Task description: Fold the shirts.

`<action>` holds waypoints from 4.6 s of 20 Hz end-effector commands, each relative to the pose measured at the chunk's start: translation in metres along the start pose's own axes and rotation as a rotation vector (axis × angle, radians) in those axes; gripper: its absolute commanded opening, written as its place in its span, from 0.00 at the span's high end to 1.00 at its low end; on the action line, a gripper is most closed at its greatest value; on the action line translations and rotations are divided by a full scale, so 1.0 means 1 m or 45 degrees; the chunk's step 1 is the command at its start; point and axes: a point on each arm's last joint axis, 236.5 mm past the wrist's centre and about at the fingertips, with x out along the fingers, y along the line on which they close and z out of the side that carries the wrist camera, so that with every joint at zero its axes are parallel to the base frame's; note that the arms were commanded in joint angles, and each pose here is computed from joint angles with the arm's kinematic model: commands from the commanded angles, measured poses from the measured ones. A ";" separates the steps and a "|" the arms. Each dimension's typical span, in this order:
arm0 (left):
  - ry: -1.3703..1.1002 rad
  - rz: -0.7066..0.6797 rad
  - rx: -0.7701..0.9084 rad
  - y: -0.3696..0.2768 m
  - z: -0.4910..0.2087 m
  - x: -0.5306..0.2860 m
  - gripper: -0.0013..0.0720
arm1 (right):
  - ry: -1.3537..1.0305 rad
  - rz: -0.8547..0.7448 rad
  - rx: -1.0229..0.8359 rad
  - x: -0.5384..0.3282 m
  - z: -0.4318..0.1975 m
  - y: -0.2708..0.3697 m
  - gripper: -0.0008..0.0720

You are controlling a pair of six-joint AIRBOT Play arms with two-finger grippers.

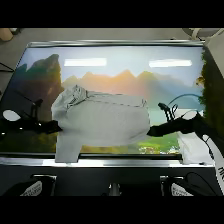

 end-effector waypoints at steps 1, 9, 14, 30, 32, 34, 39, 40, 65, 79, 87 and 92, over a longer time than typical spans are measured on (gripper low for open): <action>-0.357 0.019 0.218 -0.049 0.063 -0.093 0.96 | -0.201 -0.234 -0.333 -0.101 0.069 0.026 0.97; -2.140 -0.165 0.693 -0.291 -0.002 -0.572 0.96 | -1.809 -1.049 -1.075 -0.545 0.067 0.312 0.97; -2.225 -0.162 0.738 -0.300 -0.035 -0.590 0.96 | -1.768 -1.002 -0.957 -0.537 0.040 0.309 0.97; -0.885 0.214 0.268 -0.068 0.207 -0.198 0.95 | -0.385 -0.683 -0.390 -0.218 0.212 -0.021 0.97; -0.767 0.227 0.253 -0.042 0.220 -0.133 0.95 | -0.357 -0.636 -0.251 -0.178 0.226 -0.056 0.97; -0.647 0.225 0.222 -0.026 0.225 -0.083 0.95 | -0.337 -0.568 -0.190 -0.149 0.232 -0.070 0.96; -0.423 0.156 0.154 -0.020 0.211 -0.003 0.95 | -0.316 -0.445 -0.103 -0.110 0.237 -0.076 0.96; -0.397 0.148 0.126 -0.021 0.208 0.006 0.95 | -0.300 -0.431 -0.105 -0.103 0.237 -0.074 0.96; 0.164 0.155 -0.260 0.105 0.047 0.036 0.45 | 0.364 -0.142 -0.089 -0.037 0.026 -0.052 0.49; 0.073 0.172 -0.222 0.098 0.062 0.025 0.95 | 0.185 -0.043 0.099 0.019 0.021 -0.051 0.41; 0.105 0.139 -0.098 0.082 0.067 0.000 0.95 | 0.147 0.026 0.093 0.022 0.034 -0.043 0.97; -0.524 0.243 0.193 0.004 0.162 -0.166 0.96 | -0.221 -0.206 -0.371 -0.111 0.132 0.007 0.97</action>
